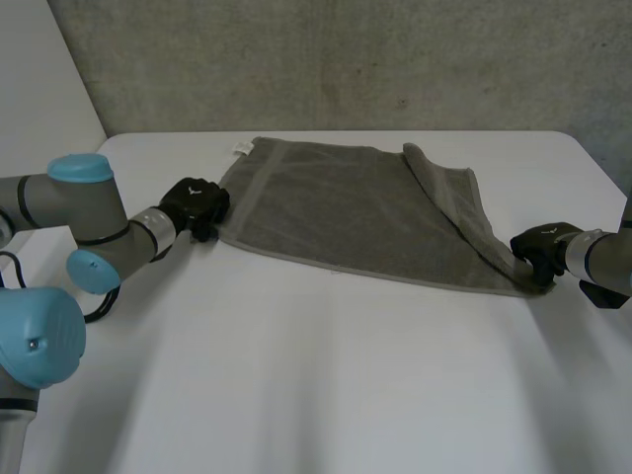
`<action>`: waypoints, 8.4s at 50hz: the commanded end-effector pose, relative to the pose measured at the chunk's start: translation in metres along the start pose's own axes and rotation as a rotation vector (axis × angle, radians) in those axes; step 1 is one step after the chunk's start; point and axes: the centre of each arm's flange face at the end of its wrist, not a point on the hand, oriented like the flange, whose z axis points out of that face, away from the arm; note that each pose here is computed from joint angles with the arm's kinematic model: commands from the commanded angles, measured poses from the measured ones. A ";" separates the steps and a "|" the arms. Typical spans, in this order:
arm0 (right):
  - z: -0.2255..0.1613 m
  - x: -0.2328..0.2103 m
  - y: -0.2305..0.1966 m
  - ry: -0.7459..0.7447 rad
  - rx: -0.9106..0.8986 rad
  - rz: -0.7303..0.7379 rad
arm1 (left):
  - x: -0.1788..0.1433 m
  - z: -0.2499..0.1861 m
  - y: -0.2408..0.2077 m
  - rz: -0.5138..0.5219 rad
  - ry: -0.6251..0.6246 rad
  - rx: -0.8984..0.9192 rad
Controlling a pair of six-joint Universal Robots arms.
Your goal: Fold the towel.
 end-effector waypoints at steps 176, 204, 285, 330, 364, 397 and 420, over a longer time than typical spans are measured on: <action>-0.115 0.011 0.052 -0.105 -0.020 0.012 | 0.063 -0.157 0.018 0.103 0.170 -0.095; -0.111 0.006 0.057 -0.126 -0.037 0.016 | 0.051 -0.136 0.004 0.079 0.128 -0.055; -0.162 0.037 0.065 -0.150 -0.270 -0.139 | 0.023 -0.244 -0.033 -0.359 -0.006 -0.135; -0.084 0.012 -0.036 -0.070 0.206 0.006 | -0.001 -0.148 -0.032 -0.242 0.019 -0.008; -0.103 0.011 -0.096 -0.260 0.248 0.199 | -0.062 -0.163 -0.087 -0.405 -0.241 0.477; -0.158 0.083 -0.027 -0.053 0.087 0.381 | -0.038 -0.262 -0.029 -0.494 -0.166 0.046; -0.117 0.059 -0.017 -0.342 0.065 0.462 | -0.018 -0.206 -0.008 -0.513 -0.060 -0.030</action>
